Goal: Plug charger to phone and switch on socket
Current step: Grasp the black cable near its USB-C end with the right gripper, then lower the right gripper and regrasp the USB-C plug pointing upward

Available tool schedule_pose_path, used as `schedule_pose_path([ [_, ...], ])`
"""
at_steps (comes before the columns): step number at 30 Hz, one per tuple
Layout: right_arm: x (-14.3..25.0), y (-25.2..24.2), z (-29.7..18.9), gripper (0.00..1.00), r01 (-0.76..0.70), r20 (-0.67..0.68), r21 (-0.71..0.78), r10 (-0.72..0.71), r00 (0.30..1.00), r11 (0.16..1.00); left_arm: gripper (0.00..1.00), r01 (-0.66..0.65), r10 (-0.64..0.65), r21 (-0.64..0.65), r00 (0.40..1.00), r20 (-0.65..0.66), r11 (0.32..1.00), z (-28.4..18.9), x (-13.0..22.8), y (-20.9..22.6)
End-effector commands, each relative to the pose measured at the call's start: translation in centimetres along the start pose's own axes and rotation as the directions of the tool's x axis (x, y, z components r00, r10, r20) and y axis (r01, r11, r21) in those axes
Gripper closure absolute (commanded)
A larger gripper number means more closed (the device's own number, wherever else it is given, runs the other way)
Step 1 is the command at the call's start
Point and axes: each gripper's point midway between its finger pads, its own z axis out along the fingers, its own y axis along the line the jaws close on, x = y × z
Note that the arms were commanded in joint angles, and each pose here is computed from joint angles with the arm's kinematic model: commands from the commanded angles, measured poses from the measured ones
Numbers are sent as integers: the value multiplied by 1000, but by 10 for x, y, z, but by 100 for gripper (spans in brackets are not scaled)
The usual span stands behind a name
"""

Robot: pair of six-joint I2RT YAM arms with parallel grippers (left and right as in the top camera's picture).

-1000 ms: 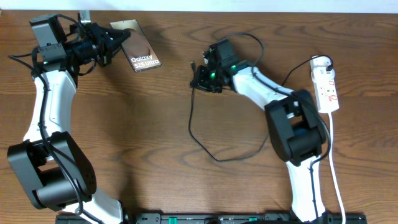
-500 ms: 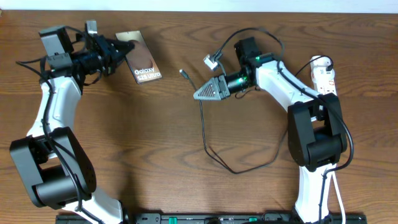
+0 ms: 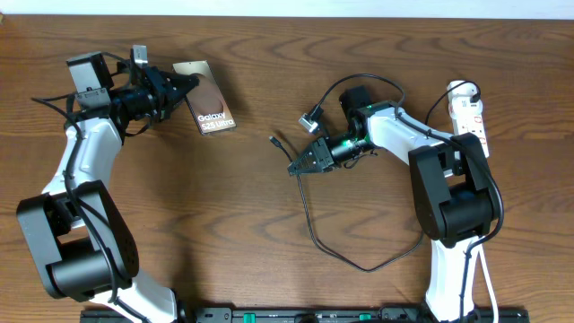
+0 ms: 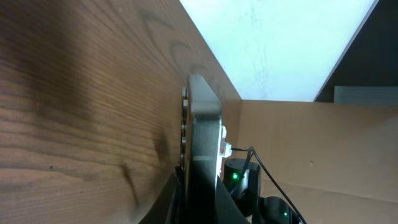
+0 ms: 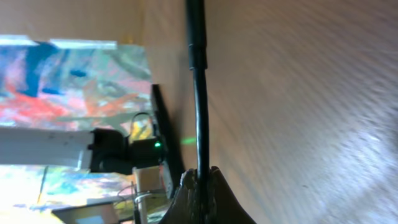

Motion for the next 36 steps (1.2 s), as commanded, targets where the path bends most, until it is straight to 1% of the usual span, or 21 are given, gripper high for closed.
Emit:
schedule_pose_path([
  [1,1,-16,1,76,-104,2,107,104,995,989,93,-28,29,26,1000,-11,999,-2,0,-6],
  [2,2,-20,0,65,-123,5,132,123,992,984,93,-28,29,28,999,-13,999,-2,1,-7],
  [3,2,-23,0,60,-137,7,151,138,990,979,93,-29,29,29,999,-14,999,-2,1,-7],
  [5,2,-26,-1,45,-163,12,166,163,986,973,93,-28,29,29,999,-14,999,-2,1,-7],
  [8,3,-33,-3,39,-203,22,216,203,979,955,93,-28,29,30,999,-14,999,-2,1,-7],
  [10,3,-40,-9,38,-228,30,293,230,973,928,93,-28,28,35,999,-20,999,-2,2,-8],
  [13,-3,-38,-20,38,-231,41,369,232,972,900,93,-28,28,37,999,-21,999,-2,2,-8],
  [15,-9,-36,-32,40,-247,69,449,242,968,859,93,-28,28,37,999,-21,999,-2,2,-8],
  [19,-22,-23,-60,43,-303,168,598,253,953,742,93,-28,29,37,999,-21,999,-2,2,-8],
  [22,-28,-13,-68,49,-341,241,669,240,940,661,93,-29,29,37,999,-21,999,-2,2,-8],
  [25,-27,-13,-62,51,-325,256,740,201,946,589,93,-28,29,37,999,-21,999,-2,2,-8],
  [28,-23,-18,-48,52,-272,226,820,153,962,503,93,-28,29,37,999,-21,999,-2,2,-8],
  [31,-22,-28,-40,55,-235,220,898,84,972,372,93,-28,29,37,999,-21,999,-2,2,-8],
  [33,-26,-32,-37,58,-225,223,923,42,974,312,93,-27,28,37,999,-21,999,-2,2,-8],
  [36,-32,-40,-28,62,-234,242,930,8,970,284,93,-22,22,36,1000,-15,999,-4,0,-7],
])
